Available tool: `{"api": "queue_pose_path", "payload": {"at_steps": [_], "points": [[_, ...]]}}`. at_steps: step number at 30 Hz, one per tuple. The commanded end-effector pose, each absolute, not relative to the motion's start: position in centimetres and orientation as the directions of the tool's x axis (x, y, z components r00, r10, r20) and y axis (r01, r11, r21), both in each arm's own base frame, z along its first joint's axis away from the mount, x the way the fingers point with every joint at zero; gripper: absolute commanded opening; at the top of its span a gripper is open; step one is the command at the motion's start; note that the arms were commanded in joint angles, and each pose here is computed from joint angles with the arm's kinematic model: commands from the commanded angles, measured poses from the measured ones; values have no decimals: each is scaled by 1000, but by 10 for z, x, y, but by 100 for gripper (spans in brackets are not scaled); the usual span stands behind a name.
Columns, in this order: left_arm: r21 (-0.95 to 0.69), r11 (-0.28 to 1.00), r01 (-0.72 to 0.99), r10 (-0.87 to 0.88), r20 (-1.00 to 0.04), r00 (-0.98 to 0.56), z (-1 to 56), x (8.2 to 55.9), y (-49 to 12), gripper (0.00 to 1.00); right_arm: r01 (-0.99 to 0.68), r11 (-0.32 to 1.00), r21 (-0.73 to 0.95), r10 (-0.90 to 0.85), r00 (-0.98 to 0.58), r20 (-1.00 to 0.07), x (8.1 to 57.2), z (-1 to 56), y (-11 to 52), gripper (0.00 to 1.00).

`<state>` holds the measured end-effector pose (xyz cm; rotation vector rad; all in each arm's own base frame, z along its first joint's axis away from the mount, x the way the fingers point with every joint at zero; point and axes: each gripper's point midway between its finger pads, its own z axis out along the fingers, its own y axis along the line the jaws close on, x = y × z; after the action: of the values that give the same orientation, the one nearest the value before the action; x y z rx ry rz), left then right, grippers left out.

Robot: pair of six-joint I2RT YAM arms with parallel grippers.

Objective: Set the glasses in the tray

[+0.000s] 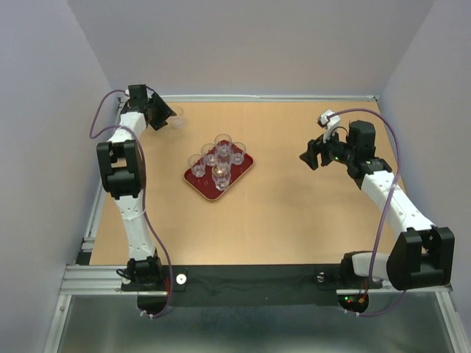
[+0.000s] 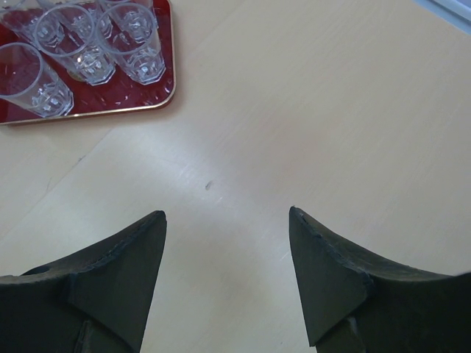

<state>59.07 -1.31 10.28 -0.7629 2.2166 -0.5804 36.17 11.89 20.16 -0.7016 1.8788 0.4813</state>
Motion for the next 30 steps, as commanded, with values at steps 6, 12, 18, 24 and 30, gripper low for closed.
{"api": "queue_pose_path", "payload": {"at_steps": [6, 12, 18, 24, 30], "points": [[-616, 700, -362, -699, -486, -525, 111, 608, -6, 55, -662, 749, -12, -259, -276, -926, 363, 199, 116, 73], [-585, 710, -392, -694, -490, -527, 99, 610, 1, 40, -660, 751, -14, -261, -277, -925, 363, 199, 115, 73], [-559, 733, -389, -675, -523, -521, 103, 609, 5, 22, -659, 752, -19, -261, -272, -926, 364, 200, 115, 73], [-542, 761, -358, -645, -568, -512, 116, 603, 9, 3, -657, 753, -16, -261, -277, -925, 364, 198, 114, 73], [-508, 824, -249, -561, -674, -482, 167, 587, 8, 0, -657, 753, -16, -260, -275, -926, 364, 199, 113, 73]]}}
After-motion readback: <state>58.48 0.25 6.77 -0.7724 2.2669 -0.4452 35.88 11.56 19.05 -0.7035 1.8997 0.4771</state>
